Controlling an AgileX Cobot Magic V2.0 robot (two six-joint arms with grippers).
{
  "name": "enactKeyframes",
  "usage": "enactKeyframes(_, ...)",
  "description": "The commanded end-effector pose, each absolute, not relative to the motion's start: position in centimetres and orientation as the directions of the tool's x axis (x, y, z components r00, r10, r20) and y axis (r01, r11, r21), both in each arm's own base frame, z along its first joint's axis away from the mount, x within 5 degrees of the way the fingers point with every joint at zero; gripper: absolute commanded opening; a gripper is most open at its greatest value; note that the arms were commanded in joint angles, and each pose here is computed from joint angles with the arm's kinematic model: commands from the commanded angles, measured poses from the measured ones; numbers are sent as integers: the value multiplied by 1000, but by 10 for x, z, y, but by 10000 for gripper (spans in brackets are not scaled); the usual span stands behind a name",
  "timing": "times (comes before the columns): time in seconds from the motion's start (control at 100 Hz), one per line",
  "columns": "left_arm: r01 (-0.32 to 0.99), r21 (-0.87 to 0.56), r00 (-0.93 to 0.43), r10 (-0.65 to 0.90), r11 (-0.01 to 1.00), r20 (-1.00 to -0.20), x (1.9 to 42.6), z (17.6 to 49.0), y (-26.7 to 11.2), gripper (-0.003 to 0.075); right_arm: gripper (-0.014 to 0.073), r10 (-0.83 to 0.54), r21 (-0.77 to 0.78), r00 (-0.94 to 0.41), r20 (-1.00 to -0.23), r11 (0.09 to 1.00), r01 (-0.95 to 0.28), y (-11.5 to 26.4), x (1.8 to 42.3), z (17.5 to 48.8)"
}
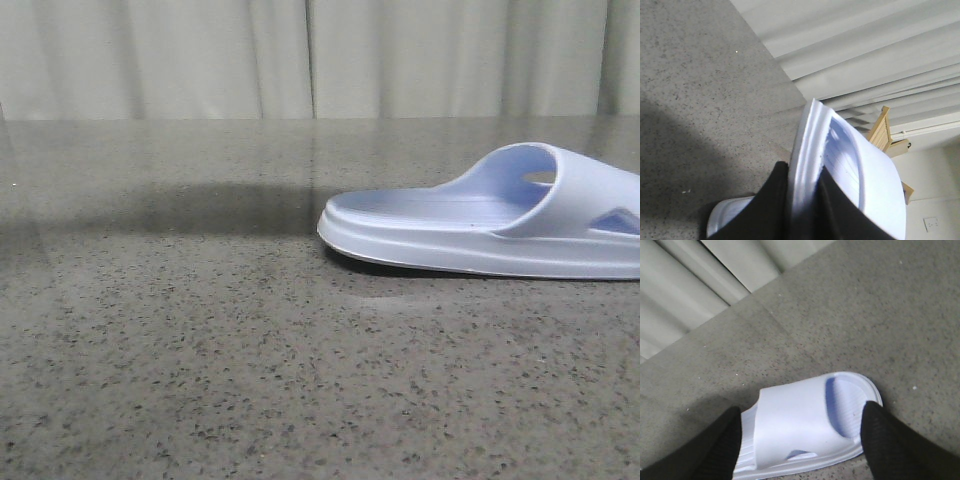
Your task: Insert blue slippers together front up
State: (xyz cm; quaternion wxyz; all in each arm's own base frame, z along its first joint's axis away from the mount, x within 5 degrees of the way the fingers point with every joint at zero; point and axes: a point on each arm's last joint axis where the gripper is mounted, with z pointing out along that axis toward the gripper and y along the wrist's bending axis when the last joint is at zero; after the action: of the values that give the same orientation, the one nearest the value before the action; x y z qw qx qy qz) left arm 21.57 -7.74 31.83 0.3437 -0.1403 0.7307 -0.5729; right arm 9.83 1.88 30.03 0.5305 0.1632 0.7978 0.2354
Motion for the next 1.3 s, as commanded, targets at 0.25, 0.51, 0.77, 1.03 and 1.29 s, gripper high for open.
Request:
enactKeyframes(0.25,269,-943,-714,-615,198,-333,206,346,-80,16,434,637,638,-332,-695,760,124,12,135,290)
enactKeyframes(0.51,269,-943,-714,-615,198,-333,206,346,-80,16,433,664,637,-402,-630,738,221,12,161,269)
enactKeyframes(0.77,269,-942,-715,-614,200,-334,206,345,-80,16,433,701,641,-449,-555,703,306,13,179,251)
enactKeyframes(1.03,269,-942,-715,-614,200,-334,206,345,-80,16,433,706,638,-441,-554,700,321,11,184,247)
enactKeyframes(1.29,268,-942,-714,-615,201,-334,206,345,-80,16,433,714,628,-459,-528,693,355,11,191,238)
